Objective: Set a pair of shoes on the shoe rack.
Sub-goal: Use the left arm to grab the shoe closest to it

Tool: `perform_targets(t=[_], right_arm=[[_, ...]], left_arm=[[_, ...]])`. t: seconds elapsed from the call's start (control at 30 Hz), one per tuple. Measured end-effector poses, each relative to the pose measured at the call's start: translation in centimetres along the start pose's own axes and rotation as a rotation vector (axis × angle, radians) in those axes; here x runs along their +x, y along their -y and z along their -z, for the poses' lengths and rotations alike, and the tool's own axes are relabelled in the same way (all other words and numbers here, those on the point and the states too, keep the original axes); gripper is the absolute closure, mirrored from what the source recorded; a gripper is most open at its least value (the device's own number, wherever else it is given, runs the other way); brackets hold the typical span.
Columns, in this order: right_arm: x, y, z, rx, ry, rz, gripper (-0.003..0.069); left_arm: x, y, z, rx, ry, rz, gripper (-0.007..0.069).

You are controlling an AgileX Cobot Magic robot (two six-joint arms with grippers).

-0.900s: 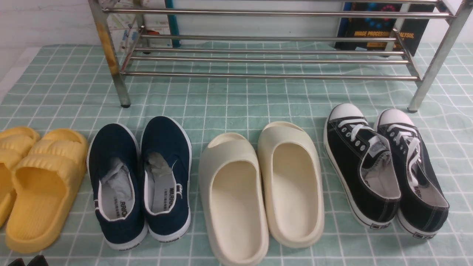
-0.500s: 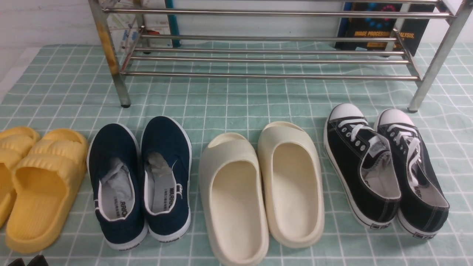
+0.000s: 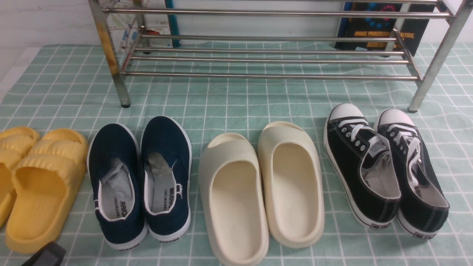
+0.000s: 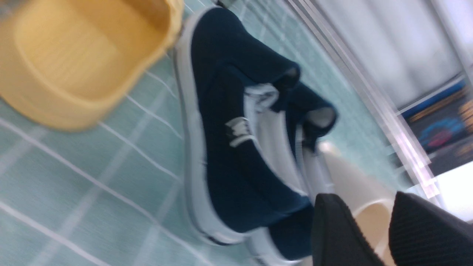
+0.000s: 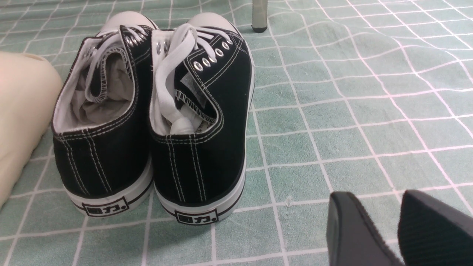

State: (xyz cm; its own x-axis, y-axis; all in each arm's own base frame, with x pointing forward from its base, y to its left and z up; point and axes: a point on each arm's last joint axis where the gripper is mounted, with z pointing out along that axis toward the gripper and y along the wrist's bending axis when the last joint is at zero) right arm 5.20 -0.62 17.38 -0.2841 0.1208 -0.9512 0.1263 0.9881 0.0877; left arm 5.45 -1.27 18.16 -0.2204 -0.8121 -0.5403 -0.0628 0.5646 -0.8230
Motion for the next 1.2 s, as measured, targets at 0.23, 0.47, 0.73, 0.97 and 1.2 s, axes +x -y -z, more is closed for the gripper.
perform_targets(t=[0.23,0.47,0.73,0.97,1.2], right_arm=[[0.0,0.0,0.0,0.000,0.000,0.000,0.0419],[0.0,0.0,0.0,0.000,0.000,0.000,0.0419],[0.0,0.0,0.0,0.000,0.000,0.000,0.0419],[0.0,0.0,0.0,0.000,0.000,0.000,0.0419],[0.0,0.0,0.0,0.000,0.000,0.000,0.0419]], left_arm=[[-0.3,0.7,0.0,0.083,0.014,0.384,0.0387],[-0.6,0.9,0.1,0.107,0.051,0.413,0.0387],[-3.5,6.1,2.5,0.237,0.096,0.133,0.0387],[-6.6,12.1,4.7,0.034,-0.097,-0.310,0.0510],[-10.4,12.7,-0.4,-0.537,-0.497,-0.595,0.0638]])
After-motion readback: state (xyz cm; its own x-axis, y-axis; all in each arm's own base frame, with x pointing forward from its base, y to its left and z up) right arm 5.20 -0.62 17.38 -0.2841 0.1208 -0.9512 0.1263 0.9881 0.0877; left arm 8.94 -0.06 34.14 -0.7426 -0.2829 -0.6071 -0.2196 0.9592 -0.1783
